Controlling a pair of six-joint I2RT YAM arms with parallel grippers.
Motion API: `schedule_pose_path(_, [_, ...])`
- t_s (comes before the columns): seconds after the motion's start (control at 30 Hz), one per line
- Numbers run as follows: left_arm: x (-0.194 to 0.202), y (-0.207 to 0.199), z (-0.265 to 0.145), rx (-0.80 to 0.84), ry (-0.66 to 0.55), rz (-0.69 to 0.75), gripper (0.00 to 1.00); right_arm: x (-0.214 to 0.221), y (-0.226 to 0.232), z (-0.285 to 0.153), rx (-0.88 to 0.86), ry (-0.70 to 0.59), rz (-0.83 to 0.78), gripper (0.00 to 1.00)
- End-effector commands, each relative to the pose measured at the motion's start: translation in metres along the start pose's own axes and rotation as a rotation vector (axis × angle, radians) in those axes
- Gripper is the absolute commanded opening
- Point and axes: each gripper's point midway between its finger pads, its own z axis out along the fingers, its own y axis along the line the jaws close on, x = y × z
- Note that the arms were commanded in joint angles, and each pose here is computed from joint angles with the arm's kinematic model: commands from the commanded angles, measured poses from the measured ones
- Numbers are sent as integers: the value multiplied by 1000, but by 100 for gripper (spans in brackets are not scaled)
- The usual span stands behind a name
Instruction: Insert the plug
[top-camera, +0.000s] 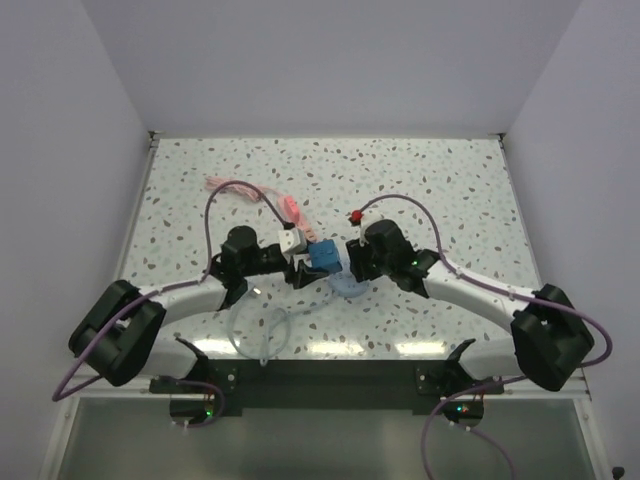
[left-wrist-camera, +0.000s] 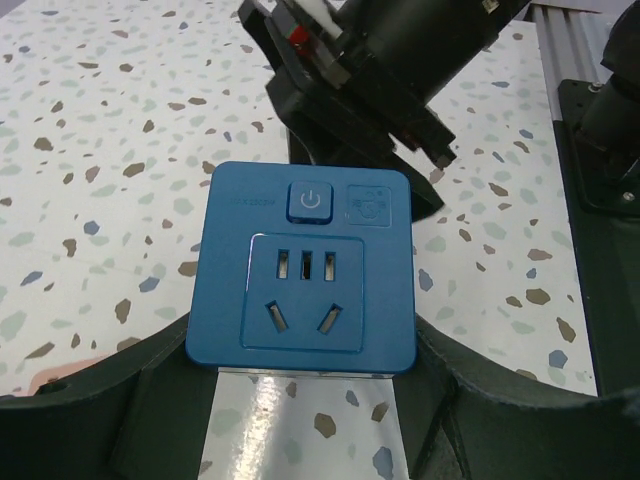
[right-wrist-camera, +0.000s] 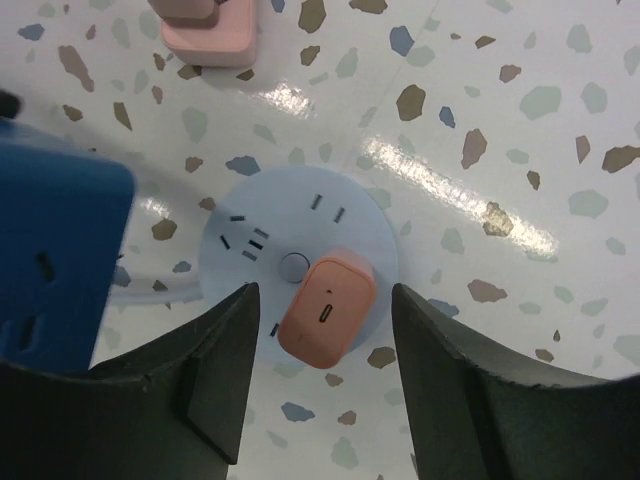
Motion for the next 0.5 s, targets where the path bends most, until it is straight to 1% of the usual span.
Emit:
schedule_pose_path(0.0, [-34, 2, 12, 110, -99, 125, 0, -23, 4, -23, -33, -93, 21, 62])
schedule_pose_path(0.03, [-32, 4, 14, 110, -95, 121, 0, -21, 2, -27, -24, -88, 25, 69])
schedule_pose_path(0.07, [-23, 7, 18, 113, -74, 99, 0, -23, 0, -30, -13, -93, 29, 73])
schedule_pose_path(0.1, [-24, 9, 21, 117, -74, 99, 0, -25, -1, -33, -9, -104, 30, 79])
schedule_pose_path(0.13, [-19, 11, 23, 116, -64, 89, 0, -29, -2, -39, -8, -123, 33, 81])
schedule_pose_path(0.2, [-17, 15, 24, 94, -62, 87, 0, -33, -3, -45, -5, -139, 39, 85])
schedule_pose_path(0.47, [9, 22, 37, 132, 5, 77, 0, -45, 1, -54, -18, -176, 80, 87])
